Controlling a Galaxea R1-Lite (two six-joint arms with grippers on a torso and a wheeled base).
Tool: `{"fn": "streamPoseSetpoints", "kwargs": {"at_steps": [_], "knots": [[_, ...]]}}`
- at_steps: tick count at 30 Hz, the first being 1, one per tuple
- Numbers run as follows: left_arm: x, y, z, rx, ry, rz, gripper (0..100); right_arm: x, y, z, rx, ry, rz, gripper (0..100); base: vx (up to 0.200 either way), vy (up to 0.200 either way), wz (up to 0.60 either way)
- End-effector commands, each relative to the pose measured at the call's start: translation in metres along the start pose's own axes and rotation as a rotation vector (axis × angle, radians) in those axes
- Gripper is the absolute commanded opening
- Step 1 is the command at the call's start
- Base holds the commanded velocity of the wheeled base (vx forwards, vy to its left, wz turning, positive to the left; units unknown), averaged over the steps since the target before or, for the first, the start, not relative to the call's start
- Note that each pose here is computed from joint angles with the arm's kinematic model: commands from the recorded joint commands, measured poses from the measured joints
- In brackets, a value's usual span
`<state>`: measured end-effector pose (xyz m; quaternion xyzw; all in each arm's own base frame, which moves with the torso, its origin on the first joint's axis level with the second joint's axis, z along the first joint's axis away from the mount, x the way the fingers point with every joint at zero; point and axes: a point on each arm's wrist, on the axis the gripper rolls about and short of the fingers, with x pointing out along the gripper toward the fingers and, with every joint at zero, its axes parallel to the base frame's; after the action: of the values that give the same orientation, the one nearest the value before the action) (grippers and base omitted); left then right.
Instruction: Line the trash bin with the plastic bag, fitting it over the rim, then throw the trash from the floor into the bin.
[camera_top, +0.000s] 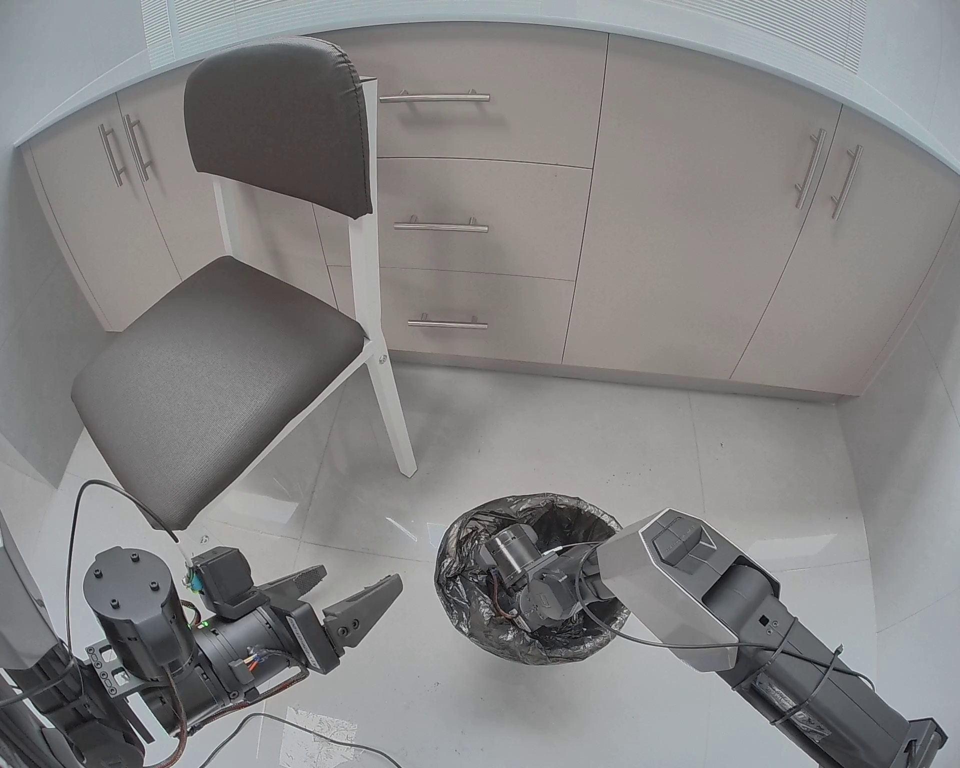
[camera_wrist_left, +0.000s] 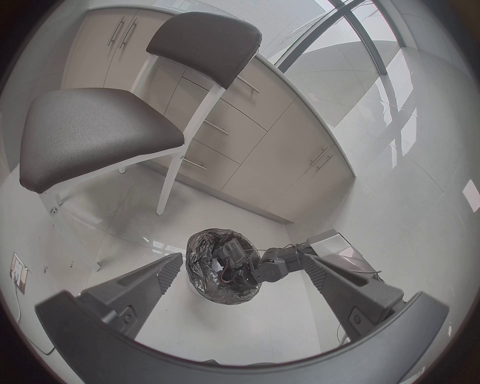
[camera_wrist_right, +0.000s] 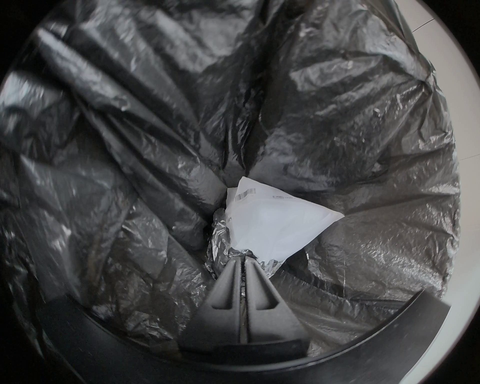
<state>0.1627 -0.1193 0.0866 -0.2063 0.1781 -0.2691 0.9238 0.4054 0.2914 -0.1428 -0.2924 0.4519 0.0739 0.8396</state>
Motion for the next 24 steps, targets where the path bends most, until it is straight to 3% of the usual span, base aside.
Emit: {"fn": "streamPoseSetpoints", "kwargs": {"at_steps": [1,24], "knots": [[0.000,0.001,-0.002,-0.001,0.009,0.005,100,0.011,-0.001,-0.008,0.001,0.021,-0.004,0,0.000,0.000,0.00],[0.003,0.003,-0.005,0.001,0.030,0.017,100,0.040,-0.005,-0.030,0.016,0.072,-0.015,0,0.000,0.000,0.00]]}}
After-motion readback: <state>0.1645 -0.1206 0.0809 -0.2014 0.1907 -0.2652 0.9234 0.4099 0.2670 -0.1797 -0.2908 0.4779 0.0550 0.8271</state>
